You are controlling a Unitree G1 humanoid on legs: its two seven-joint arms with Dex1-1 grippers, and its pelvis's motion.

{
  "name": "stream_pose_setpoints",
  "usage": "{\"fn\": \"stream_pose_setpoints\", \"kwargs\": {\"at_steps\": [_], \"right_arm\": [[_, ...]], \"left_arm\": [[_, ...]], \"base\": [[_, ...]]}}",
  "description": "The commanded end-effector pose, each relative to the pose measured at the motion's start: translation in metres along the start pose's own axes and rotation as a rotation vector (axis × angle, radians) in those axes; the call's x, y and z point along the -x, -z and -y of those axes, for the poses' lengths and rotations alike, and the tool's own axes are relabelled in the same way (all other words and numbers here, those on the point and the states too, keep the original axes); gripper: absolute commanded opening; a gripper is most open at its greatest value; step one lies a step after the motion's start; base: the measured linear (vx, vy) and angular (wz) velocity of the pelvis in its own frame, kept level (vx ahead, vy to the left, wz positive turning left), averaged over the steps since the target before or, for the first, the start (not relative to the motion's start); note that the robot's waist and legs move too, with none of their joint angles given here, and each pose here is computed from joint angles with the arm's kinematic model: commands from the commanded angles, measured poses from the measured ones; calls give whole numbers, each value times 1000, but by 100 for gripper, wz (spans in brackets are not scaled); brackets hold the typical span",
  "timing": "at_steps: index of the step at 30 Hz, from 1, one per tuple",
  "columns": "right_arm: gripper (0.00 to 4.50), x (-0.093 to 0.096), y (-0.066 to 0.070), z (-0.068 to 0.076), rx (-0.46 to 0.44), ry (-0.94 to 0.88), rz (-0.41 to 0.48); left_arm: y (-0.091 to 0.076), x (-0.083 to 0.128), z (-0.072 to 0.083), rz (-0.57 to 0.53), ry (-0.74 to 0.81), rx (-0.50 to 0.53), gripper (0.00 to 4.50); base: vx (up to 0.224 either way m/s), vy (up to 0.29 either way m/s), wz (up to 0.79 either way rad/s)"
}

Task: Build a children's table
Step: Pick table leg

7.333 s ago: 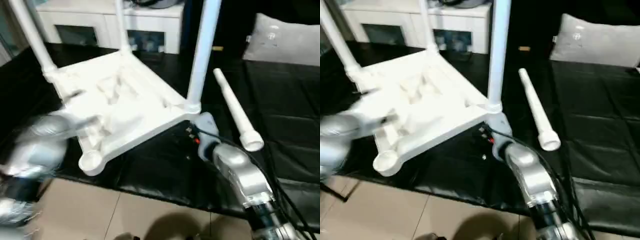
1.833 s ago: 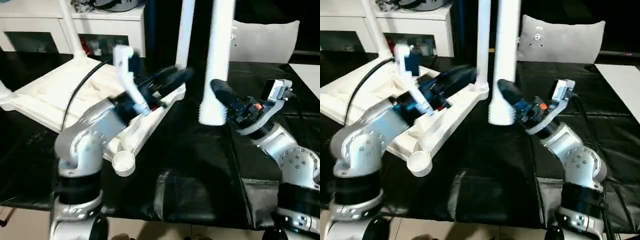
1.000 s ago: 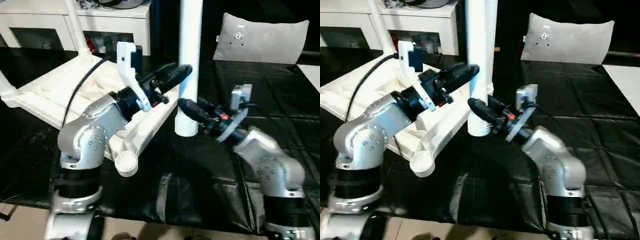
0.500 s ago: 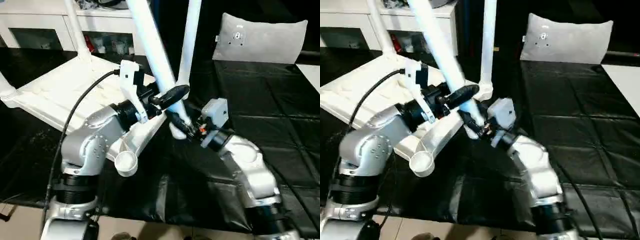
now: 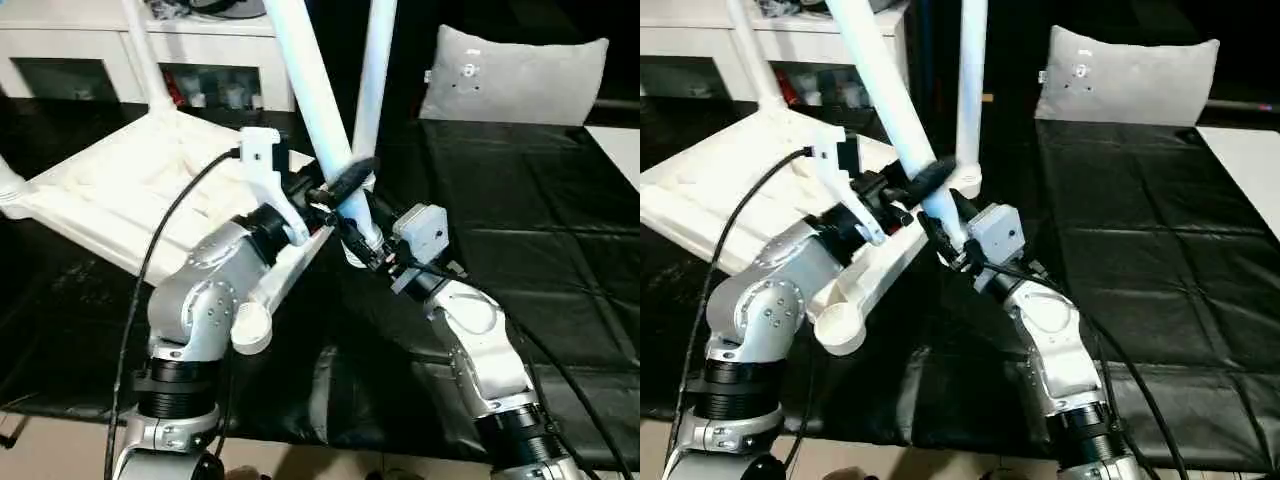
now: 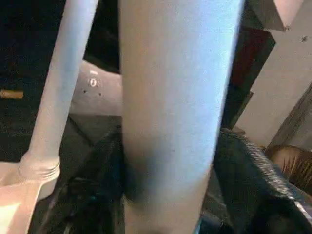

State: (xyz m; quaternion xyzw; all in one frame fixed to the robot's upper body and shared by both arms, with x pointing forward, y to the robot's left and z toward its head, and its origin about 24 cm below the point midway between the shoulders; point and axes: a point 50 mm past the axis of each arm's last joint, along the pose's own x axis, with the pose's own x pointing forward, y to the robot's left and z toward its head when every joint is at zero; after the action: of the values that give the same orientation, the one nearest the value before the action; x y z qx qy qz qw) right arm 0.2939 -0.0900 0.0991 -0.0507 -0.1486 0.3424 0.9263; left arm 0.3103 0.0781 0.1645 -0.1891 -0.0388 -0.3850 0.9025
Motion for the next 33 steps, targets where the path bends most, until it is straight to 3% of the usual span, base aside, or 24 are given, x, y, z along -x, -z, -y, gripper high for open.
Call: {"fn": "stream_pose_setpoints", "kwargs": {"at_steps": [1,8,17,18,24,28,33], "right_arm": [[187,-3,-4,2,4,5,26],[187,-4,-3,1,14,2,29],[187,-5,-1,1,4,-21,10],[243,-4,-1,1,-15,-25,4],[293,-2,-1,9,-34,-33,-12],[319,4,-3,11,-120,-86,-14],[364,12,-13,27,-326,-73,2]], "left_arm": [[3,1,0,-14,-4,-20,239],[3,0,0,3,1,1,194],[-2,-2,-8,20,-64,28,190],[-3,-2,-10,16,-76,23,190],[-11,-2,-20,10,-132,13,190],[-15,0,-29,-3,-161,23,190],[-18,4,-33,-37,-126,33,190]], "base": [[0,0,0],[0,0,0],[0,0,0],[0,0,0],[0,0,0],[0,0,0],[0,0,0]]}}
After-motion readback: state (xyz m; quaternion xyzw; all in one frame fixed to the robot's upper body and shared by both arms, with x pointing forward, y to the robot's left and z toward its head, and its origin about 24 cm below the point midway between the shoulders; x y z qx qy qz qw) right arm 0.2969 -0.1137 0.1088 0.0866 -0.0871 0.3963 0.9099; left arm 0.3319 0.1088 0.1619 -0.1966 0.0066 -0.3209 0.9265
